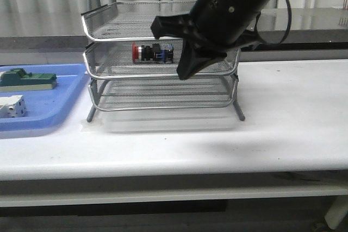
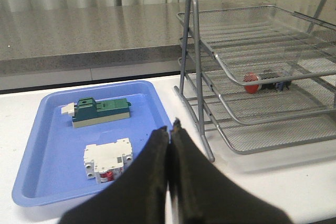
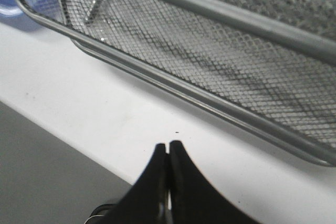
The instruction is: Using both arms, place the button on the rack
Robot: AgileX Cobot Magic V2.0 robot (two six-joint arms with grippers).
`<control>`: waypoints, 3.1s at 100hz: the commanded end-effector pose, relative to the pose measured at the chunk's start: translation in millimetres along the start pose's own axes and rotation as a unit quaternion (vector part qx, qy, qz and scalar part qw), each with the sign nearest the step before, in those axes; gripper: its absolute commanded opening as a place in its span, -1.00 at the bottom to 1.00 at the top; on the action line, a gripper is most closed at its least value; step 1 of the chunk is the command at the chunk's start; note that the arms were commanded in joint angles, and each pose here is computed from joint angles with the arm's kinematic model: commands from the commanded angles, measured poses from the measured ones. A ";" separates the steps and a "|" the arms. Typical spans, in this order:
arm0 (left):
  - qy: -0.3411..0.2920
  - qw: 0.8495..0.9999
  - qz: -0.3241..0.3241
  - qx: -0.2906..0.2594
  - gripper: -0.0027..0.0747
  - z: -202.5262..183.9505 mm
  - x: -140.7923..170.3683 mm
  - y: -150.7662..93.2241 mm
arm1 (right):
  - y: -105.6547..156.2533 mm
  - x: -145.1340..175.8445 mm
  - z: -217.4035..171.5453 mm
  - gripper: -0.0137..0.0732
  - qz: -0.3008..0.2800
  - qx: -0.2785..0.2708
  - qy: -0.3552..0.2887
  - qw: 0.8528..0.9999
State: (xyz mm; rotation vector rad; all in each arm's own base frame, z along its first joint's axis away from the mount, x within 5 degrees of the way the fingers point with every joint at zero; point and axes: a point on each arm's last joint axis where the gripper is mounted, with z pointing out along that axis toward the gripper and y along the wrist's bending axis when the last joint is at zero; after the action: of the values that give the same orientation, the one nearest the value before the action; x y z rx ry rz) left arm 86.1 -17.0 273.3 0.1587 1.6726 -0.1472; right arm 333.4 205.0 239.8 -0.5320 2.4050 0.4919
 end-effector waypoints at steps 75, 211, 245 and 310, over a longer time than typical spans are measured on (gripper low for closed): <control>-0.043 0.999 -0.011 -0.015 -0.99 -0.9 -15.4 2.7 | -70.6 54.4 -195.3 -0.83 0.070 0.145 -0.183 0.970; -0.043 0.999 -0.011 -0.015 -0.99 -0.9 -15.4 2.7 | -34.2 119.7 -257.7 -0.84 0.044 0.154 -0.282 0.946; -0.043 0.999 -0.011 -0.015 -0.99 -0.9 -15.4 2.7 | -35.3 160.2 -258.8 -0.84 0.036 0.198 -0.354 0.913; -0.043 0.999 -0.011 -0.015 -0.99 -0.9 -15.4 2.7 | -36.1 266.0 -220.3 -0.84 0.022 0.208 -0.459 0.864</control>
State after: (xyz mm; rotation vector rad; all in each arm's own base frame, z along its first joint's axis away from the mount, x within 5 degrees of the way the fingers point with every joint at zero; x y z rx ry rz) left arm 86.1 -17.0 273.3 0.1587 1.6726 -0.1472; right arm 53.1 6.3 215.7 -0.0110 1.6600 0.1610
